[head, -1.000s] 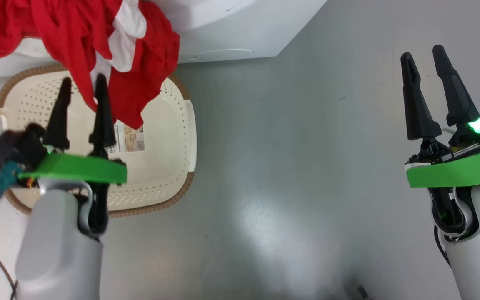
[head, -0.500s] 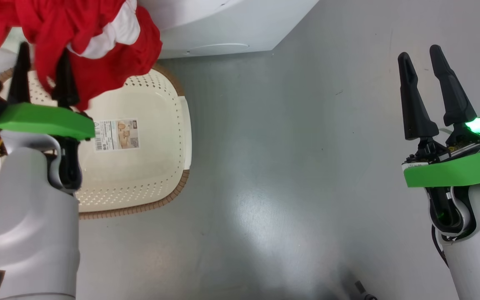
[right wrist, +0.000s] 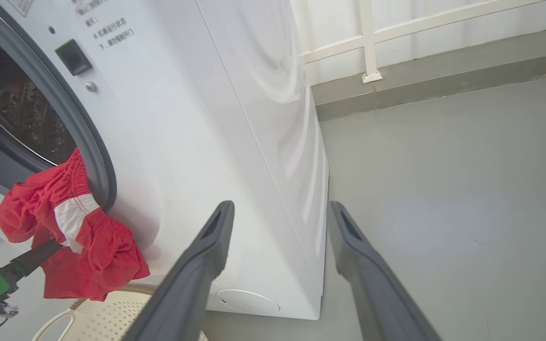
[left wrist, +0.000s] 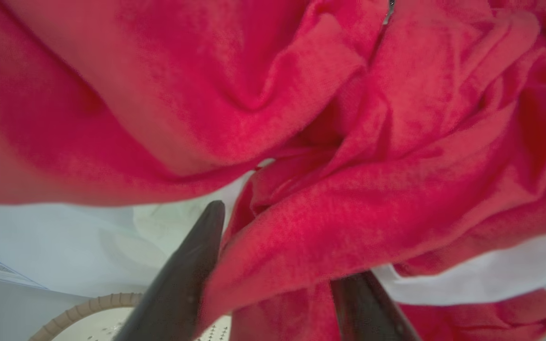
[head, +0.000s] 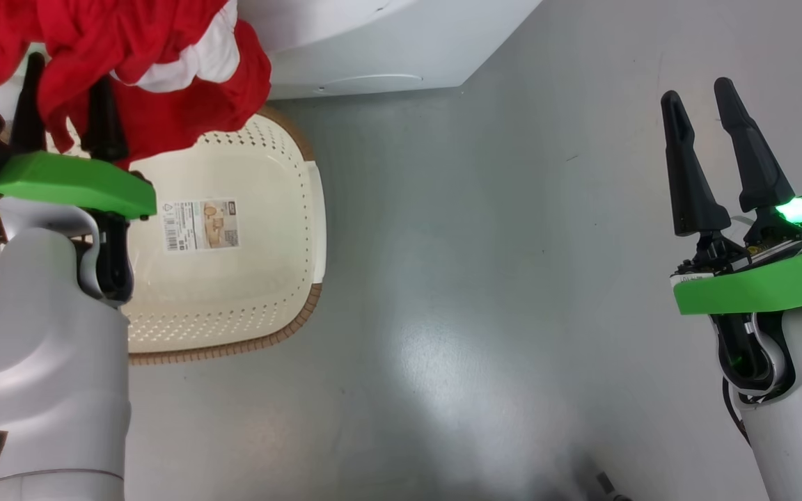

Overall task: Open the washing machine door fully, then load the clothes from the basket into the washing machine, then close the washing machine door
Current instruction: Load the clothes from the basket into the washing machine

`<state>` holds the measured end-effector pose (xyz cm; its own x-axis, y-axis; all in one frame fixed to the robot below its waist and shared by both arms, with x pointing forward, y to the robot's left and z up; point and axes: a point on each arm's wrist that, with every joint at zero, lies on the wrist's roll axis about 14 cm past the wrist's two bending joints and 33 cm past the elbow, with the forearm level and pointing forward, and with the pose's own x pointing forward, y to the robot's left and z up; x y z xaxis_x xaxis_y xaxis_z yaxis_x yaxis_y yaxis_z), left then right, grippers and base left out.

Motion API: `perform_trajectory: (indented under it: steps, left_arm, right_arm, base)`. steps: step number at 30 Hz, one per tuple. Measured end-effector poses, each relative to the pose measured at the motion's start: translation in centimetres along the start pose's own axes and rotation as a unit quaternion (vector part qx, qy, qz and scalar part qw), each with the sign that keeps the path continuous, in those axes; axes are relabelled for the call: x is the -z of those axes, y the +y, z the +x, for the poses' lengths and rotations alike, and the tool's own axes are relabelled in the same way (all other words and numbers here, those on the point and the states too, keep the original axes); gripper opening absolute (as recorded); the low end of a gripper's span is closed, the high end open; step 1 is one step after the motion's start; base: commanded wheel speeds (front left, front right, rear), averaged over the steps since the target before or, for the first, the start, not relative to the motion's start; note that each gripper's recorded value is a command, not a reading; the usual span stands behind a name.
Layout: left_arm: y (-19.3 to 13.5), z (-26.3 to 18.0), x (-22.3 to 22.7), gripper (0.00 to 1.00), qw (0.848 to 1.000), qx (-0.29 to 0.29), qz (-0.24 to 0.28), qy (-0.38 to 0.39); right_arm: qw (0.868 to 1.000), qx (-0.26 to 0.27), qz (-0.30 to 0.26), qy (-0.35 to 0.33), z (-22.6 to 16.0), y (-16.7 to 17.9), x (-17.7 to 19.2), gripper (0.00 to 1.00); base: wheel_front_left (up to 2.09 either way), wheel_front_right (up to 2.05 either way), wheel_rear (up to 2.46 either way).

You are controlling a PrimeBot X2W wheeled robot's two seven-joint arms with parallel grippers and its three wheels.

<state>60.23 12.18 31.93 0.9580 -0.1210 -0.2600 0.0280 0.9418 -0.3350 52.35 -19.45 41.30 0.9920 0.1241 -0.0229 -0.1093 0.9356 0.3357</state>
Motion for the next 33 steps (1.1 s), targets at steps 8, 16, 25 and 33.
perform_trajectory:
  steps: [8,16,25,33]
  left_arm:
    - [-0.6,-0.1,-1.1,0.0,1.0,0.01,0.003,-0.014]
    - [-0.8,-1.3,-3.2,0.0,0.998,0.018,0.008,-0.057]
    - [-1.7,-2.6,-7.6,0.0,0.99,0.036,0.017,-0.132]
    - [-2.3,-1.5,-9.2,0.0,0.987,0.048,0.027,-0.151]
  right_arm:
    - [1.0,-0.002,-0.001,-0.005,-0.1,0.2,-0.5,1.0]
    - [1.0,-0.003,0.002,-0.007,0.0,0.4,-0.6,1.0]
    - [1.0,-0.005,0.003,-0.009,0.1,0.6,-0.7,1.0]
    - [1.0,-0.004,0.004,-0.005,0.1,0.5,-0.3,1.0]
  base:
    - [0.0,0.0,0.0]
    - [0.0,0.0,0.0]
    - [0.0,0.0,0.0]
    - [0.0,0.0,0.0]
